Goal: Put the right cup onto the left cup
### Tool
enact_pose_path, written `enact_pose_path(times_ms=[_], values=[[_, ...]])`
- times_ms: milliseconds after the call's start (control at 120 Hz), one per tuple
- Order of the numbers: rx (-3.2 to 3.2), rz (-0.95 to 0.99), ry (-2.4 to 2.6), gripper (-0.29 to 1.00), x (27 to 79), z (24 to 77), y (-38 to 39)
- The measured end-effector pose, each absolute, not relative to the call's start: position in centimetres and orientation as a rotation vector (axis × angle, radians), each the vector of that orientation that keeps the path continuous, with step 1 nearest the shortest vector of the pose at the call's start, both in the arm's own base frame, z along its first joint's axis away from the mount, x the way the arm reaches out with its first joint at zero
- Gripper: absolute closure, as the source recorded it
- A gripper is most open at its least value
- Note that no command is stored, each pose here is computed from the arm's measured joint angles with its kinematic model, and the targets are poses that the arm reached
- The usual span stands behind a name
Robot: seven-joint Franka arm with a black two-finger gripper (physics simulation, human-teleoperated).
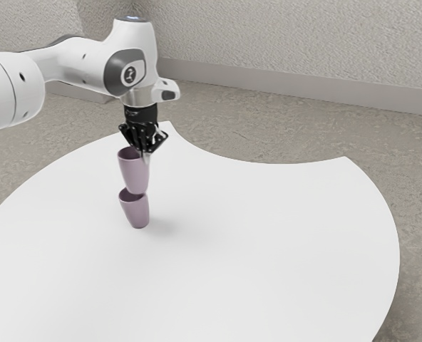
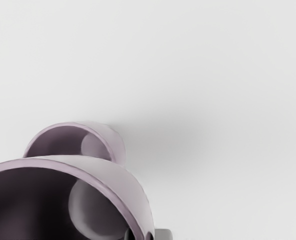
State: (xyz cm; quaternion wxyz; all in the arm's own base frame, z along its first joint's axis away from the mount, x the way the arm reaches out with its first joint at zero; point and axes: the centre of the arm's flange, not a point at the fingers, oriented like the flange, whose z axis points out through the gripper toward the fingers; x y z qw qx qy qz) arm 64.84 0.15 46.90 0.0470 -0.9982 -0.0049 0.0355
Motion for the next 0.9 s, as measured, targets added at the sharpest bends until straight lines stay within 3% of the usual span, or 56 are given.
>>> enact_pose_path(times_ms=[900], values=[[-3.005,0.192,-0.086,0.79,66.5,42.7,3.0]])
